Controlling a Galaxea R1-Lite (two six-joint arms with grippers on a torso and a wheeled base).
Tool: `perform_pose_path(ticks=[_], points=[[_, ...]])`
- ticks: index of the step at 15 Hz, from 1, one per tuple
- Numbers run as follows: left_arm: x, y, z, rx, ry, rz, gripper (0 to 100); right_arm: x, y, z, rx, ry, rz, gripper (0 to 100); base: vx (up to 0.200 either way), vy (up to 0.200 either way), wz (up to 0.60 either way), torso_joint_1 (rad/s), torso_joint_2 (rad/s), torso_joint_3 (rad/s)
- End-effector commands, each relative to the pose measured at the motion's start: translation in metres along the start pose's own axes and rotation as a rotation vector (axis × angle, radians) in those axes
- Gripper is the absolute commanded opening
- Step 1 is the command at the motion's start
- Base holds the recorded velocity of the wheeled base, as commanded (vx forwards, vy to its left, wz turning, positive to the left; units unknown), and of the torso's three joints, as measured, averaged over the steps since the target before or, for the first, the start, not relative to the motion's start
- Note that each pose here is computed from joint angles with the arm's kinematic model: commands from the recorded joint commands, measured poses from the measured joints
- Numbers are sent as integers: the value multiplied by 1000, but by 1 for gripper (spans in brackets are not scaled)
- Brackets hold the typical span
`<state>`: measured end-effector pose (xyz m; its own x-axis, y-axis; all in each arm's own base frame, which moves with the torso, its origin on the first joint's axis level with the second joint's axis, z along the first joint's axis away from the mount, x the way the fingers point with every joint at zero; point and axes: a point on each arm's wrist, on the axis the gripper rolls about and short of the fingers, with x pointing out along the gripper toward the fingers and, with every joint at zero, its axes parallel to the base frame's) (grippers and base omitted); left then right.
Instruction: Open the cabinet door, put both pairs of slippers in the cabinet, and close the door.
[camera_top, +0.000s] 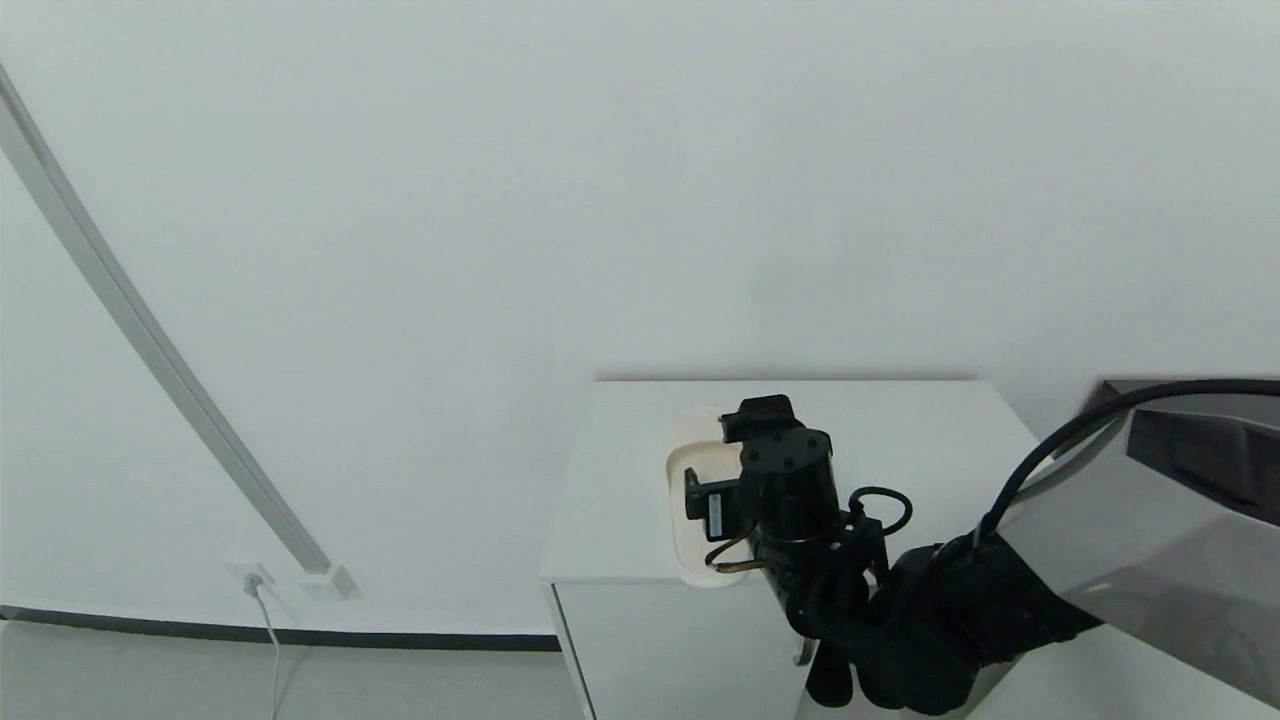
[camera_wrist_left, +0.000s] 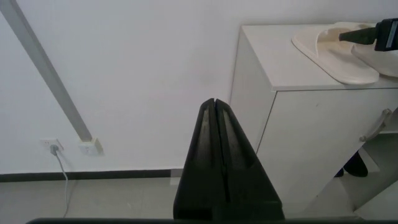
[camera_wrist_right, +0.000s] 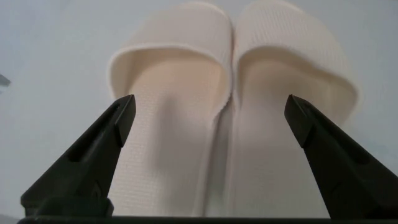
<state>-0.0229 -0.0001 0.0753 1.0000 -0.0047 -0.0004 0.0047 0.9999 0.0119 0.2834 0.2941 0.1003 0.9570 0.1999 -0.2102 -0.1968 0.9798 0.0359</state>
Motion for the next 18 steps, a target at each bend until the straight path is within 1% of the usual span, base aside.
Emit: perform_pose_path(ticks=[1,5,7,11,16,18], points=[[0,0,0,0,1,0,0,11,1,-9,-7,13,-11,100,0,0,0,0,0,0],[0,0,0,0,1,0,0,31,-2,-15,5,9,-23,100,0,0,0,0,0,0],[0,0,0,0,1,0,0,37,-2,-12,16,-4,-29,100,0,0,0,0,0,0],[0,0,0,0,1,0,0,52,-6,-16,24,-10,-52,100,0,0,0,0,0,0],[0,0,0,0,1,0,0,65,-8,-10,42,-37,-60,100,0,0,0,0,0,0],[0,0,0,0,1,2,0,69,-12,-10,46,-39,-64,100,0,0,0,0,0,0]])
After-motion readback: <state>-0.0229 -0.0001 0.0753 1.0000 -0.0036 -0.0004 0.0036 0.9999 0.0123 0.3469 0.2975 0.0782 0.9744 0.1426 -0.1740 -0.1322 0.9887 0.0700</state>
